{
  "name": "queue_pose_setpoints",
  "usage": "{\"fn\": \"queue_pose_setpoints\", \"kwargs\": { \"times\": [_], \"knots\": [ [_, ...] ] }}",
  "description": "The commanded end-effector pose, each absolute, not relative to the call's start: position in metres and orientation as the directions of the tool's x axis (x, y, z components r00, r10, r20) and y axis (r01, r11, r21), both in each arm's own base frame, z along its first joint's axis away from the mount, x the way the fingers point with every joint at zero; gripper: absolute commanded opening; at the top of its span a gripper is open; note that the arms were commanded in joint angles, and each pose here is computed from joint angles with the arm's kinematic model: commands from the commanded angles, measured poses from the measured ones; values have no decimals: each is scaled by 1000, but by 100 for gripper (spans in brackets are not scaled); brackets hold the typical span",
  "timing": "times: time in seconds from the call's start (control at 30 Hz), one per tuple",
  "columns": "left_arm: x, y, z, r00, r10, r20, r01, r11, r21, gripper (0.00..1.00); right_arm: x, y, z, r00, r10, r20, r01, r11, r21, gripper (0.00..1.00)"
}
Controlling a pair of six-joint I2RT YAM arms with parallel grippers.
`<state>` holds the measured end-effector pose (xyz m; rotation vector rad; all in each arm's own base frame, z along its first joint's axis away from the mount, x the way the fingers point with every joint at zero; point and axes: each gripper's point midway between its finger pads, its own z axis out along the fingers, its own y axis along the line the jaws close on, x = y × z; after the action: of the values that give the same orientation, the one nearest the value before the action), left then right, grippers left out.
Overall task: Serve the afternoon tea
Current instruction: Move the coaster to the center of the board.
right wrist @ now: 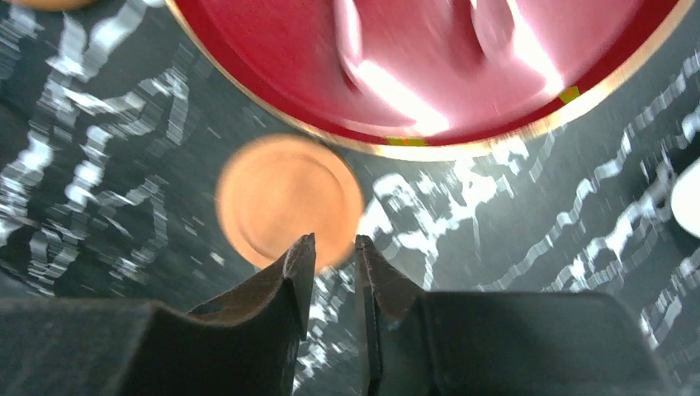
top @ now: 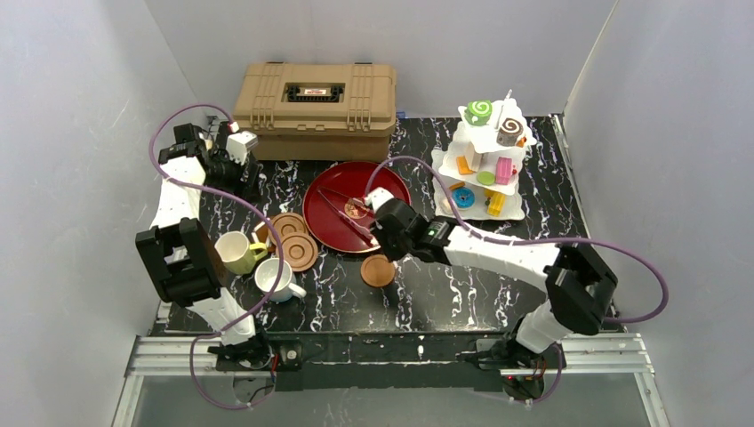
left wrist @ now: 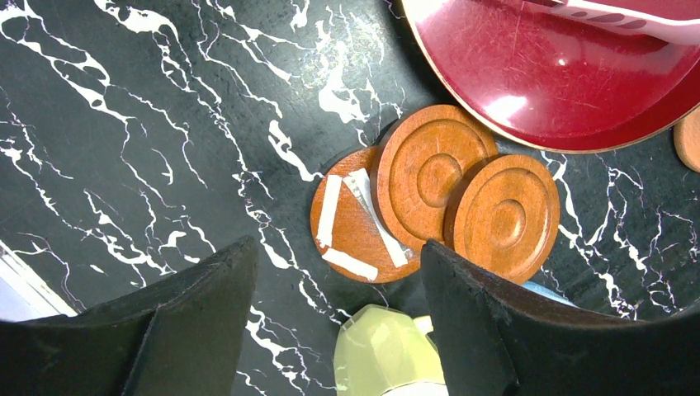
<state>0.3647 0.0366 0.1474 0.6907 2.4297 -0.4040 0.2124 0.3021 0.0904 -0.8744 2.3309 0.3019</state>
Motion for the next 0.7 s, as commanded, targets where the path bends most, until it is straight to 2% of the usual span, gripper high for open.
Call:
{"fn": "queue_pose_setpoints", "kwargs": {
  "times": [0.0, 0.17, 0.33, 0.67],
  "knots": [
    [357, 32, 168, -685, 379, -622, 561, 819, -119, 70, 215, 384, 125, -544, -398, -739, -714, 682, 158, 31],
    [356, 33, 168, -684, 387, -618, 562, 820, -109, 70, 193, 434, 100, -540, -407, -737, -767, 598, 232, 25],
    [357, 37, 168, -683, 389, -618, 558, 824, -99, 70, 174, 447, 69, -564, -430, -705, -775, 571, 271, 23],
    [355, 37, 170, -684, 386, -619, 556, 825, -100, 70, 215, 429, 48, -552, -418, -722, -726, 666, 170, 21]
  ]
}}
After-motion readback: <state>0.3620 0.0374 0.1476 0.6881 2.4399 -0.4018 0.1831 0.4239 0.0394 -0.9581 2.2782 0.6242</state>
